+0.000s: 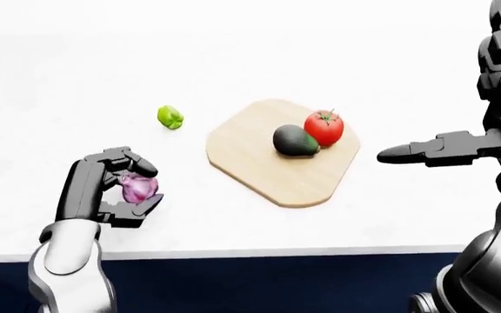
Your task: Place the avocado, onion, tomato and bell pepper on the cutting board.
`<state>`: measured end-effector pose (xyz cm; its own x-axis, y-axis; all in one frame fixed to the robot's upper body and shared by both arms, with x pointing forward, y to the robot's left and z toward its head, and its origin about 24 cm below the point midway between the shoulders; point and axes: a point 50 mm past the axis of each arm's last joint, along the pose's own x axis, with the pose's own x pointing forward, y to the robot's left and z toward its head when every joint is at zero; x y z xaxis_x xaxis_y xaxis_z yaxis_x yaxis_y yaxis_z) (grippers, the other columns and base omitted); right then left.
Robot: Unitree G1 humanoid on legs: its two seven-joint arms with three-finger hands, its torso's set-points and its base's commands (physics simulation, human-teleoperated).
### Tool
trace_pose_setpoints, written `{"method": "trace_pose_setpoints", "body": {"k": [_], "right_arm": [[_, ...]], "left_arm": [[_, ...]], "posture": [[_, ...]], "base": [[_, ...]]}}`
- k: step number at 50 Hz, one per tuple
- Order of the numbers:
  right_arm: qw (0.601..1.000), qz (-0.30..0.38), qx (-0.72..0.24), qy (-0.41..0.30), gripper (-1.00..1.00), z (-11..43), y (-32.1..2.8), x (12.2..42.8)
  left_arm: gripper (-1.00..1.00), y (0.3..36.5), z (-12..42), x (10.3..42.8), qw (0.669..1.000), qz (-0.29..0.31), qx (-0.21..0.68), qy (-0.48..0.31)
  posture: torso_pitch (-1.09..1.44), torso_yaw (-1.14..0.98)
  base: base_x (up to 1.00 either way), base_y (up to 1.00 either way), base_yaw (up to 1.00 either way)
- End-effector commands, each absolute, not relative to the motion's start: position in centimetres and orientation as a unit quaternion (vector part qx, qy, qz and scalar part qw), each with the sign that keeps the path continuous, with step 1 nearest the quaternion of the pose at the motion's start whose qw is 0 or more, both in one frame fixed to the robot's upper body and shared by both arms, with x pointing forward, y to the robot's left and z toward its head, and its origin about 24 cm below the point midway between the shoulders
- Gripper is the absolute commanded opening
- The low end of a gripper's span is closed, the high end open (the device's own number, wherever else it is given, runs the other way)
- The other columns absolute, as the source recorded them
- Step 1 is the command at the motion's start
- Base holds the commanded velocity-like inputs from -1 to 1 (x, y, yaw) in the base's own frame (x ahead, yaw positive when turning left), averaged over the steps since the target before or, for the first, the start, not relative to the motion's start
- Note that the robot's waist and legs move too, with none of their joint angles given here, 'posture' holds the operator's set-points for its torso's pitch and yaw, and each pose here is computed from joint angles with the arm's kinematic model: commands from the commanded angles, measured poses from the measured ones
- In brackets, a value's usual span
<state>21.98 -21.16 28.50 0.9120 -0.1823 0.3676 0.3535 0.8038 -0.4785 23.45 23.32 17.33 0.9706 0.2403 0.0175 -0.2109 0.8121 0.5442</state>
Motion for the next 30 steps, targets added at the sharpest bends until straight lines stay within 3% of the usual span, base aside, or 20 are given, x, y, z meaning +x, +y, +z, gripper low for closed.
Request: {"method": "trace_pose_setpoints", "body": {"k": [1,9,30], "right_arm": [[0.929,-0.152,-0.285,-0.180,1.00,29.3,-21.1,21.6],[0.929,-0.153,-0.283,-0.182,1.00,29.5,-21.2,21.6],[0.931,-0.156,-0.280,-0.176,1.00,28.6,-21.5,21.3]], "left_arm": [[-0.72,23.0,17.8,23.5,0.952,0.103,0.286,0.023],[-0.87,21.4,21.4,25.0,0.948,0.081,0.307,-0.011],[-0.97,9.8,25.1,32.6,0.937,-0.094,0.322,-0.098]], "posture": [[0.00,0.00],[0.00,0.00],[0.00,0.00]], "base": [[0.00,0.00,0.00],[0.00,0.00,0.00],[0.00,0.00,0.00]]}}
